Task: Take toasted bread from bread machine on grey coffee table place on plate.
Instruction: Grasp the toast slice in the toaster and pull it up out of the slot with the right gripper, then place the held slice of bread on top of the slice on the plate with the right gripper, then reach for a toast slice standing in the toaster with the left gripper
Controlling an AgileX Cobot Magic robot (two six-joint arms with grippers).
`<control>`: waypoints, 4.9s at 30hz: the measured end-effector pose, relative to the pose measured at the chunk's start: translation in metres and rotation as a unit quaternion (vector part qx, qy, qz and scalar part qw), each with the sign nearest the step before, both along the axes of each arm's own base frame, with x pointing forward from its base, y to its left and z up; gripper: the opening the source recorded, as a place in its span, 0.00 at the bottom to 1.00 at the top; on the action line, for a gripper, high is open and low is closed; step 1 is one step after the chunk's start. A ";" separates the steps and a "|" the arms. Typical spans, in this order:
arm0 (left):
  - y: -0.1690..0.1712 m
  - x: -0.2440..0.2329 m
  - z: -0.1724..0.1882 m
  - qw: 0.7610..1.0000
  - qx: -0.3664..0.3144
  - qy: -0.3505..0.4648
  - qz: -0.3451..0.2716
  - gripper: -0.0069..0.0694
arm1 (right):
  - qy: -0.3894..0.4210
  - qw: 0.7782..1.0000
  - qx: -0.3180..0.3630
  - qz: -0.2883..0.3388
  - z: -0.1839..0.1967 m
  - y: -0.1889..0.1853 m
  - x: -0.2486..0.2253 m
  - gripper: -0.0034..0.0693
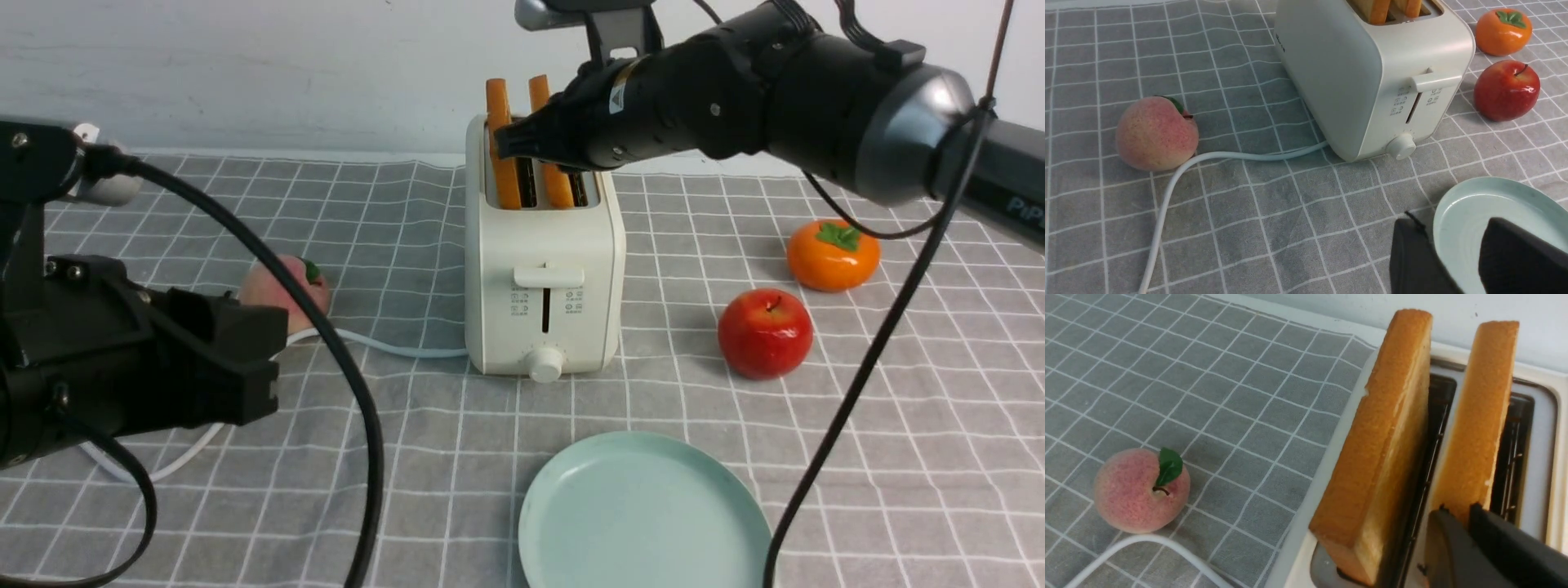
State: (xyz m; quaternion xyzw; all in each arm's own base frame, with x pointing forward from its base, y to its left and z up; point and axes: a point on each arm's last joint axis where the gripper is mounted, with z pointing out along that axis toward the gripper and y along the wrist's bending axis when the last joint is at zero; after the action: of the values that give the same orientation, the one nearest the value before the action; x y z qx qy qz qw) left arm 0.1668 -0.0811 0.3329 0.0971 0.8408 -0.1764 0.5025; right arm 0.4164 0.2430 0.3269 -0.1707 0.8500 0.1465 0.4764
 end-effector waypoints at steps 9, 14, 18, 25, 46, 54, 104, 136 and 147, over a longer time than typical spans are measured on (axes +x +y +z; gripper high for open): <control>0.000 0.000 0.000 1.000 -0.005 0.004 0.000 0.40 | -0.025 1.000 -0.006 -0.004 0.078 -0.023 -0.034 0.09; -0.001 0.000 0.000 1.000 -0.009 0.002 0.001 0.40 | -0.053 0.995 -0.082 -0.015 0.144 -0.067 -0.092 0.09; -0.001 0.000 0.000 1.000 -0.011 0.003 0.001 0.40 | 0.010 0.990 -0.137 -0.040 0.159 -0.099 -0.133 0.09; -0.001 0.000 0.000 1.000 -0.012 0.003 0.001 0.40 | 0.163 0.980 -0.112 0.026 0.100 -0.096 -0.165 0.09; -0.002 -0.002 -0.003 0.999 -0.024 0.031 0.002 0.40 | 0.323 0.931 0.158 0.058 -0.041 -0.063 -0.148 0.09; -0.002 -0.002 -0.003 0.999 -0.025 0.031 0.002 0.40 | 0.437 0.864 0.252 0.004 -0.067 -0.095 -0.129 0.18; -0.106 0.222 0.037 0.990 -0.036 0.124 0.064 0.66 | 0.048 0.990 0.017 0.129 0.077 -0.149 -0.241 0.75; -0.126 0.276 0.006 0.979 -0.069 0.146 0.127 0.66 | 0.049 0.990 0.007 0.129 0.076 -0.150 -0.241 0.73; -0.129 0.279 -0.005 0.976 -0.067 0.163 0.128 0.63 | 0.049 0.990 0.006 0.129 0.076 -0.150 -0.241 0.73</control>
State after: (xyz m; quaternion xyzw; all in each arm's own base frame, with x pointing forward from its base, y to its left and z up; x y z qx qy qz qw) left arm 0.4454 -0.2101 0.3274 -0.0752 0.9033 -0.1799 0.3820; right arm 0.1753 0.0925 0.4031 -0.2690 0.8422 0.2199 0.4123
